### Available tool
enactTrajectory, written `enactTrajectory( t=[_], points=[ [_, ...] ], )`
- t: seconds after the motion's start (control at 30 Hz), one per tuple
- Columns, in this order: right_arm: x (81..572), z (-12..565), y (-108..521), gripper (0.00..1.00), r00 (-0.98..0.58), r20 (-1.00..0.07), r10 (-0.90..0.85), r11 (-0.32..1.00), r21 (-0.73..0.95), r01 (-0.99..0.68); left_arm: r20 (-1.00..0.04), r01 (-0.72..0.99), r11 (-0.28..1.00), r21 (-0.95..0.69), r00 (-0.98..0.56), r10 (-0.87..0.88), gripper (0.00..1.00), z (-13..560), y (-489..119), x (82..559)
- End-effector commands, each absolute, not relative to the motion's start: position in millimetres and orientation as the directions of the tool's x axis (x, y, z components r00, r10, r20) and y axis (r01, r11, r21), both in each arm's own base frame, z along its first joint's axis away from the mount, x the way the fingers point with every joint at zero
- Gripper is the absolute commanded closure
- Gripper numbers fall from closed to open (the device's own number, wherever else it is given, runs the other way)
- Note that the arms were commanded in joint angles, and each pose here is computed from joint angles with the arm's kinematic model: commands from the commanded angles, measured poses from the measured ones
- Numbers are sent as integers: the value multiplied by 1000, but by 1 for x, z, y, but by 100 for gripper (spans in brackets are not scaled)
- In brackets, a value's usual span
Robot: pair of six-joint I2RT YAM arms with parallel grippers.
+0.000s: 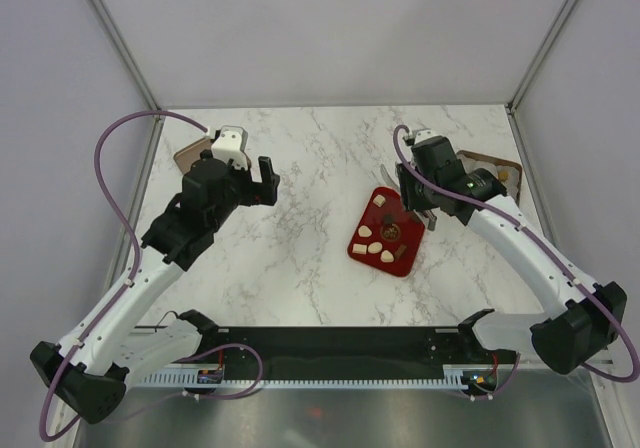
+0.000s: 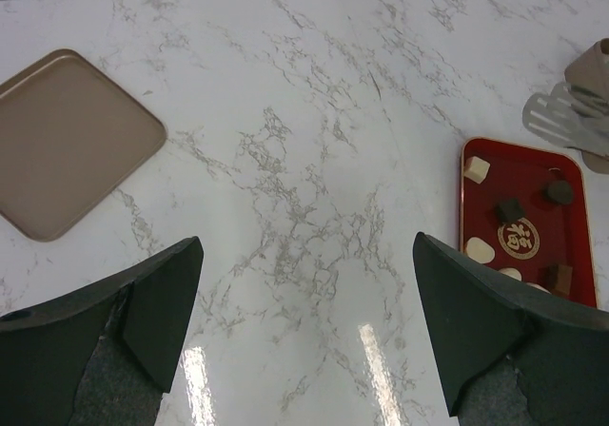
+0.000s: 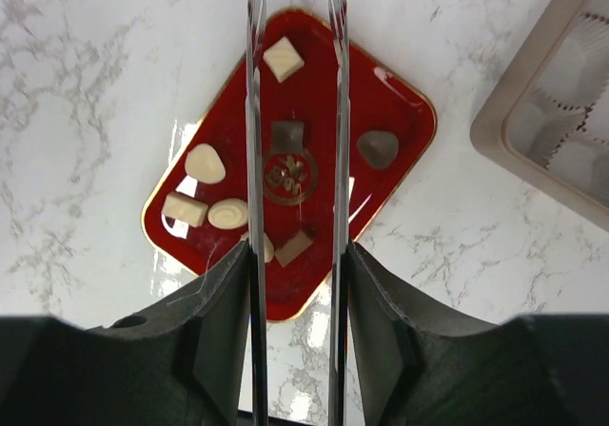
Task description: Pack the chocolate
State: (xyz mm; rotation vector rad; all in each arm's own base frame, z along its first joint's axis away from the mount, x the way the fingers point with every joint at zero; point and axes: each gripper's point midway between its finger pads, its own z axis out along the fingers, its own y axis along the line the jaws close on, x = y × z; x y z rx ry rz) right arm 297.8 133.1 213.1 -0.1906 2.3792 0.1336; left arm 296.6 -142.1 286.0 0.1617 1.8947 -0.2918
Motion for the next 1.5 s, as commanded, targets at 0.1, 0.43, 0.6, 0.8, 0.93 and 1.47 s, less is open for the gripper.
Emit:
enactTrajectory(
  t=[0.1,0.43,0.6,0.8,0.93,1.47],
  points=[
    [288,182,146,49,-749,-633,-194,955,51,-291,-956,208,972,-109,-290,-45,0,301,-133,303],
    [295,145,145,45,-780,-560,-280,944,-11,-331,-951,216,971,-108,-306,-37,0,295,-136,305],
    [301,145,141,44,-762,-571,-305,940,-54,-336,-949,222,969,-111,-314,-37,0,294,-138,306],
    [301,125,139,44,-780,-538,-319,939,-65,-338,-948,226,968,-112,-316,-36,0,293,-139,305],
    [301,120,139,45,-777,-542,-320,937,-63,-343,-947,225,968,-110,-319,-34,0,292,-139,306],
    [307,106,135,47,-796,-538,-278,946,-10,-323,-949,217,970,-107,-315,-34,0,293,-138,307]
  ],
)
